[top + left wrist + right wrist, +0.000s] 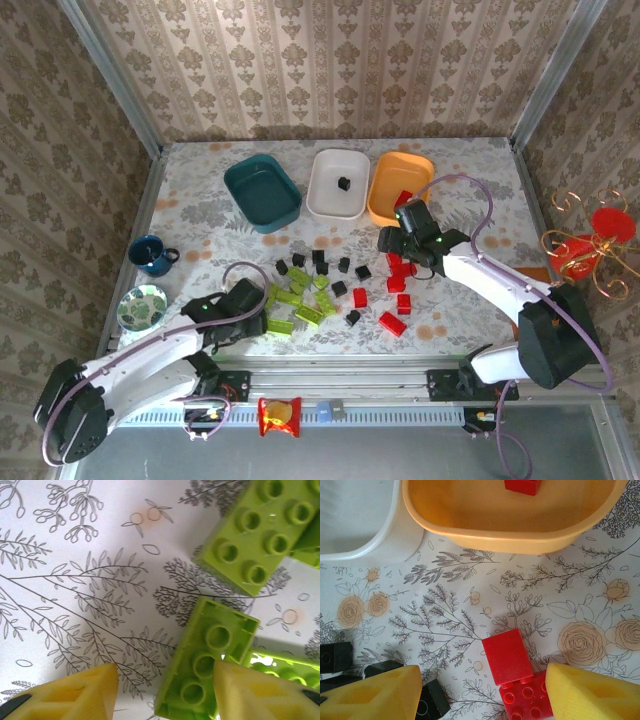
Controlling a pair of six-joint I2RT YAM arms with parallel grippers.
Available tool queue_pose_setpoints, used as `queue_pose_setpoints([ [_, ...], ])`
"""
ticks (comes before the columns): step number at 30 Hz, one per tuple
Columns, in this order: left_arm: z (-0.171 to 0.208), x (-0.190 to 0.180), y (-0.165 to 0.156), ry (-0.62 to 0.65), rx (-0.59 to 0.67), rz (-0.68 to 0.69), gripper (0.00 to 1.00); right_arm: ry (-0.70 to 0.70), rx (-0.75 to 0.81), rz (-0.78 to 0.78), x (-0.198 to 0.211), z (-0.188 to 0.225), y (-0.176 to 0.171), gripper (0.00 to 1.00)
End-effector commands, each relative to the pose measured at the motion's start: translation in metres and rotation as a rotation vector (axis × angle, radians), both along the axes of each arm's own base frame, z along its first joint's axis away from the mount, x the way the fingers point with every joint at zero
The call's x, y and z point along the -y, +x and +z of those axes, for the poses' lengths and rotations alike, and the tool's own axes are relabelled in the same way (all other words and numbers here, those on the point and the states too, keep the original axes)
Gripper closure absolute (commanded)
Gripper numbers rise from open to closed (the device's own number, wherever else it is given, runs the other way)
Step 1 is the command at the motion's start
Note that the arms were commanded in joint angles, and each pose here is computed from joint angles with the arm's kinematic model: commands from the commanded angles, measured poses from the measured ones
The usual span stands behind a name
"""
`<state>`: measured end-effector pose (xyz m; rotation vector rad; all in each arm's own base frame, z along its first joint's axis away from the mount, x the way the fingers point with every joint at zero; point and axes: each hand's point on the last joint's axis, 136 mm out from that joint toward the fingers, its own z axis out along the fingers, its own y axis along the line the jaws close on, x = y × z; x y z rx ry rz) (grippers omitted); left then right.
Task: Sort the legos into containers by color
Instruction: Rotate the lego at the bottom-left of the table, then pick up the lego from the bottom-left of the table.
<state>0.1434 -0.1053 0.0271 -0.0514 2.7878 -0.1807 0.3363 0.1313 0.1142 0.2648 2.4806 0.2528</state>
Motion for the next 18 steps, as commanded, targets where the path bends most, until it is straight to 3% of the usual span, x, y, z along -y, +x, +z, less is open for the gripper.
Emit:
queue_pose_setpoints([
  [1,-0.007,-0.006,-0.001,0.013,-0.020,-0.004,0.53,-0.008,0.013,0.003,0.001,0.009,-0.003,0.32],
  [6,-0.009,-0.017,0.000,0.029,-0.029,0.048,0.69,-0.005,0.013,0.003,0.000,0.008,-0.002,0.32],
  [8,-0.006,-0.019,0.001,0.027,-0.012,0.061,0.70,-0.007,0.008,0.003,0.000,0.007,-0.002,0.32],
  [13,0.006,-0.012,0.003,-0.031,0.037,0.036,0.44,-0.008,0.011,0.003,0.000,0.008,-0.001,0.32],
  [18,0.003,-0.012,0.001,-0.002,0.024,0.027,0.39,-0.006,0.008,0.000,-0.001,0.006,0.001,0.32],
])
